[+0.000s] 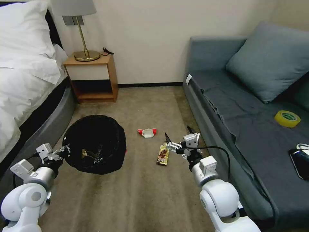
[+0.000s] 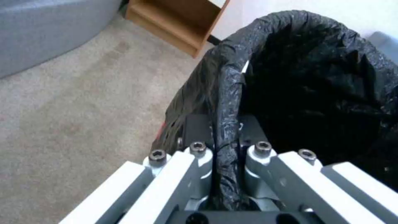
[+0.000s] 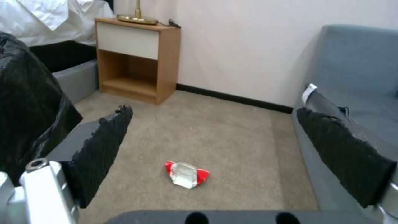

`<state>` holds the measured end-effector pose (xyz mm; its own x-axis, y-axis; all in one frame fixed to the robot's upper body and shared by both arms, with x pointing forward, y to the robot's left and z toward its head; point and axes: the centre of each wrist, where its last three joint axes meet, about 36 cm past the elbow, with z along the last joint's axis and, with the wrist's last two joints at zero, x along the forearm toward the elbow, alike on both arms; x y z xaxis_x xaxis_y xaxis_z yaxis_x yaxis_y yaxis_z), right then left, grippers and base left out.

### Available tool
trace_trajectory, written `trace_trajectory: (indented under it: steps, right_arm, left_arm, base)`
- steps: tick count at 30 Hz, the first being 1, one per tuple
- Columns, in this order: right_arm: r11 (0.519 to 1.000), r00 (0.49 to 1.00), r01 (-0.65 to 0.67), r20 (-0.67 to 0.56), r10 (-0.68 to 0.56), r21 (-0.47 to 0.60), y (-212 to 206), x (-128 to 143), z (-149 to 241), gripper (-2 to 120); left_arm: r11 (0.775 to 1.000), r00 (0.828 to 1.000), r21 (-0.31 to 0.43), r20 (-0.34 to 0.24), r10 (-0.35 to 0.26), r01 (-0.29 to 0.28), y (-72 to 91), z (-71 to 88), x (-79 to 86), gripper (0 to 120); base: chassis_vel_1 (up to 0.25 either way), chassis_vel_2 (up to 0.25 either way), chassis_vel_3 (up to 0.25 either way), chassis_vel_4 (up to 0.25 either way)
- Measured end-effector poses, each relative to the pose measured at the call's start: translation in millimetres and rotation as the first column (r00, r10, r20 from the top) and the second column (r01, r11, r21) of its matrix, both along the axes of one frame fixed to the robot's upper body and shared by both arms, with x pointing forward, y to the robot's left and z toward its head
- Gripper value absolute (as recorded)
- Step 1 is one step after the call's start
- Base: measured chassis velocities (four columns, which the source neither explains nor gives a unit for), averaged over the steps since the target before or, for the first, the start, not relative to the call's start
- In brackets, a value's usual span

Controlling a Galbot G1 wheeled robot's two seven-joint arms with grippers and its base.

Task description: Pick up the trash bin, then pick up the garbage on the floor and place it into the trash bin.

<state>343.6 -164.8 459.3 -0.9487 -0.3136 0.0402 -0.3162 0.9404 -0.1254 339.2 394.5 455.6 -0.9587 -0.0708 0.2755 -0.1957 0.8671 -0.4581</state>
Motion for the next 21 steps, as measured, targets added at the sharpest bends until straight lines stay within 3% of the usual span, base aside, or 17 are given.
trace_trajectory:
  steps: [9, 21]
  right_arm:
    - [1.000, 1.000, -0.001, -0.002, 0.001, -0.002, -0.5, -1.3, -1.2, 100]
    - [1.000, 1.000, -0.002, -0.002, 0.002, -0.002, 0.9, 2.8, -1.7, 100]
  left_arm:
    - [1.000, 1.000, 0.003, 0.003, 0.007, -0.007, 2.1, 1.1, -3.9, 4]
    - [1.000, 1.000, 0.006, 0.008, 0.013, -0.013, 4.3, 3.1, -4.5, 4]
  base:
    - [-0.034, 0.029, 0.036, -0.038]
    - [-0.129, 0.135, 0.124, -0.131]
